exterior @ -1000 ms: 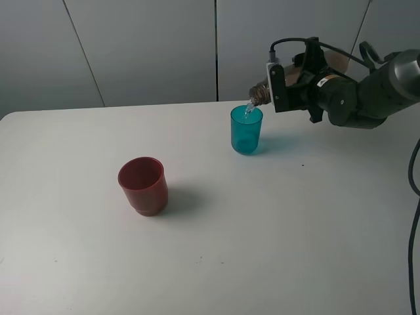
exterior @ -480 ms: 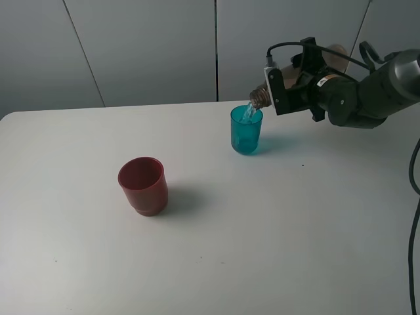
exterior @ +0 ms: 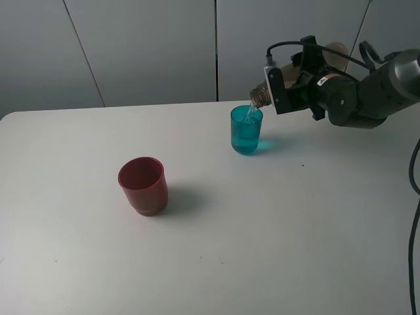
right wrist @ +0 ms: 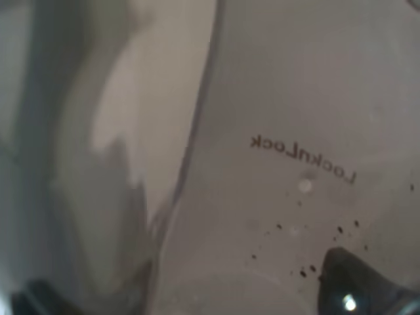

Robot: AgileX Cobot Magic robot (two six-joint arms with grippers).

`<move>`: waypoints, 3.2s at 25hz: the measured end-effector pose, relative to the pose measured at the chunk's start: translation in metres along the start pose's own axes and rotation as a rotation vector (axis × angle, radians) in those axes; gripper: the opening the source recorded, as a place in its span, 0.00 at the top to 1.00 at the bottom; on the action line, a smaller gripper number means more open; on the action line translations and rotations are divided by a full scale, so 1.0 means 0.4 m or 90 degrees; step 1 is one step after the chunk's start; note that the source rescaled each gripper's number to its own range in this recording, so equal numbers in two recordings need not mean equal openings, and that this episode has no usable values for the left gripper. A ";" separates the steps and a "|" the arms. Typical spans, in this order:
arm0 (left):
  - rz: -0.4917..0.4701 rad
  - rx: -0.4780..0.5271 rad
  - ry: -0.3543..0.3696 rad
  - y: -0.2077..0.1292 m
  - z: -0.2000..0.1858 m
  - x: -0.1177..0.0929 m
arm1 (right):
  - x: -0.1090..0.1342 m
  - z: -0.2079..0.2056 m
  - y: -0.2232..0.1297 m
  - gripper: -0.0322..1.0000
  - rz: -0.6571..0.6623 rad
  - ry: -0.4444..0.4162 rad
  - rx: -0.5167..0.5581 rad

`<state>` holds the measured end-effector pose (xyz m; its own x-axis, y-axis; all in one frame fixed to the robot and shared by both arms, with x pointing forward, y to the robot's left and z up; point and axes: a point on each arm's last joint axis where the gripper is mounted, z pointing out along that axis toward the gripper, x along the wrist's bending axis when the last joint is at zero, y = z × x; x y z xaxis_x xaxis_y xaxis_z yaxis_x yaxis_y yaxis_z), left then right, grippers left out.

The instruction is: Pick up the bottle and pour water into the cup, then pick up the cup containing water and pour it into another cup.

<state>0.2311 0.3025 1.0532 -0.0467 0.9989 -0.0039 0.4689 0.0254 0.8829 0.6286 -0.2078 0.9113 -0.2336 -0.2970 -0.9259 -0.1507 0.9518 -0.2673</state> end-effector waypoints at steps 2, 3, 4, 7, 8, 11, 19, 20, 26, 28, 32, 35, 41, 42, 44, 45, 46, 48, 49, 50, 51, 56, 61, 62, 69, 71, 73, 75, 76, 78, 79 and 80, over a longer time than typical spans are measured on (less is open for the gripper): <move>0.000 0.000 0.000 0.000 0.000 0.000 | -0.001 0.000 0.001 0.97 -0.004 -0.002 -0.004; 0.000 0.000 0.000 0.000 0.000 0.000 | -0.001 0.000 0.002 0.97 -0.007 -0.003 -0.006; 0.000 0.000 0.000 0.000 0.000 0.000 | -0.001 0.000 0.003 0.97 -0.009 -0.004 -0.008; -0.001 0.000 0.000 0.000 0.000 0.000 | -0.002 0.000 0.004 0.97 -0.012 -0.005 -0.010; -0.001 0.000 0.000 0.000 0.000 0.000 | -0.002 0.000 0.004 0.97 -0.012 -0.005 -0.010; -0.001 0.000 0.000 0.000 0.000 0.000 | -0.002 0.000 0.004 0.97 -0.012 -0.005 -0.010; -0.001 0.000 0.000 0.000 0.000 0.000 | -0.002 0.000 0.004 0.97 -0.013 -0.005 -0.010; -0.001 0.000 0.000 0.000 0.000 0.000 | -0.002 0.000 0.004 0.97 -0.013 -0.005 -0.010; -0.001 0.000 0.000 0.000 0.000 0.000 | -0.016 0.005 0.004 0.97 -0.020 -0.020 -0.015; -0.001 0.000 0.000 0.000 0.000 0.000 | -0.025 0.010 0.003 0.97 -0.019 -0.028 -0.013; -0.001 0.000 0.000 0.000 0.000 0.000 | -0.032 0.013 0.003 0.97 -0.021 -0.034 -0.014; -0.001 0.000 0.000 0.000 0.000 0.000 | -0.036 0.014 0.003 0.97 -0.034 -0.038 -0.014; -0.001 0.000 0.000 0.000 0.000 0.000 | -0.051 0.020 0.004 0.97 -0.076 -0.054 -0.017; -0.001 0.000 0.000 0.000 0.000 0.000 | -0.052 0.019 0.006 0.97 -0.084 -0.055 -0.018; -0.001 0.000 0.000 0.000 0.000 0.000 | -0.052 0.019 0.006 0.97 -0.085 -0.056 -0.019; -0.001 0.000 0.000 0.000 0.000 0.000 | -0.052 0.019 0.006 0.97 -0.085 -0.056 -0.019; -0.001 0.000 0.000 0.000 0.000 0.000 | -0.052 0.019 0.006 0.97 -0.085 -0.056 -0.019; -0.001 0.000 0.000 0.000 0.000 0.000 | -0.052 0.019 0.007 0.97 -0.087 -0.057 -0.021; -0.001 0.000 0.000 0.000 0.000 0.000 | -0.052 0.019 0.007 0.97 -0.090 -0.057 -0.022; -0.001 0.000 0.000 0.000 0.000 0.000 | -0.052 0.019 0.008 0.97 -0.092 -0.058 -0.024; -0.001 0.000 0.000 0.000 0.000 0.000 | -0.053 0.019 0.009 0.97 -0.096 -0.060 -0.027; -0.001 0.000 0.000 0.000 0.000 0.000 | -0.054 0.019 0.013 0.97 -0.107 -0.064 -0.035; -0.001 0.000 0.000 0.000 0.000 0.000 | -0.054 0.019 0.013 0.97 -0.109 -0.066 -0.036; -0.001 0.000 0.000 0.000 0.000 0.000 | -0.054 0.019 0.013 0.97 -0.109 -0.066 -0.036; -0.001 0.000 0.000 0.000 0.000 0.000 | -0.043 0.019 0.017 0.97 -0.053 -0.034 -0.050; -0.001 0.000 0.000 0.000 0.000 0.000 | -0.041 0.020 0.016 0.97 0.004 -0.025 -0.049; -0.001 0.000 0.000 0.000 0.000 0.000 | -0.040 0.020 0.013 0.97 0.070 -0.020 -0.042; -0.001 0.000 0.000 0.000 0.000 0.000 | -0.039 0.020 0.010 0.97 0.148 -0.014 -0.035; -0.001 0.000 0.000 0.000 0.000 0.000 | -0.038 0.020 0.009 0.97 0.179 -0.009 -0.032; -0.001 0.000 0.000 0.000 0.000 0.000 | -0.033 0.020 0.008 0.97 0.239 0.005 -0.027; -0.001 0.000 0.000 0.000 0.000 0.000 | -0.030 0.020 0.008 0.97 0.270 0.017 -0.026; -0.001 0.000 0.000 0.000 0.000 0.000 | -0.027 0.020 0.009 0.97 0.298 0.024 -0.025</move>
<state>0.2311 0.3025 1.0532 -0.0475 0.9989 -0.0056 0.4688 0.0272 0.8829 0.6382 -0.2007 0.9184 -0.3196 0.1597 -0.9340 -0.0575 0.9806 0.1874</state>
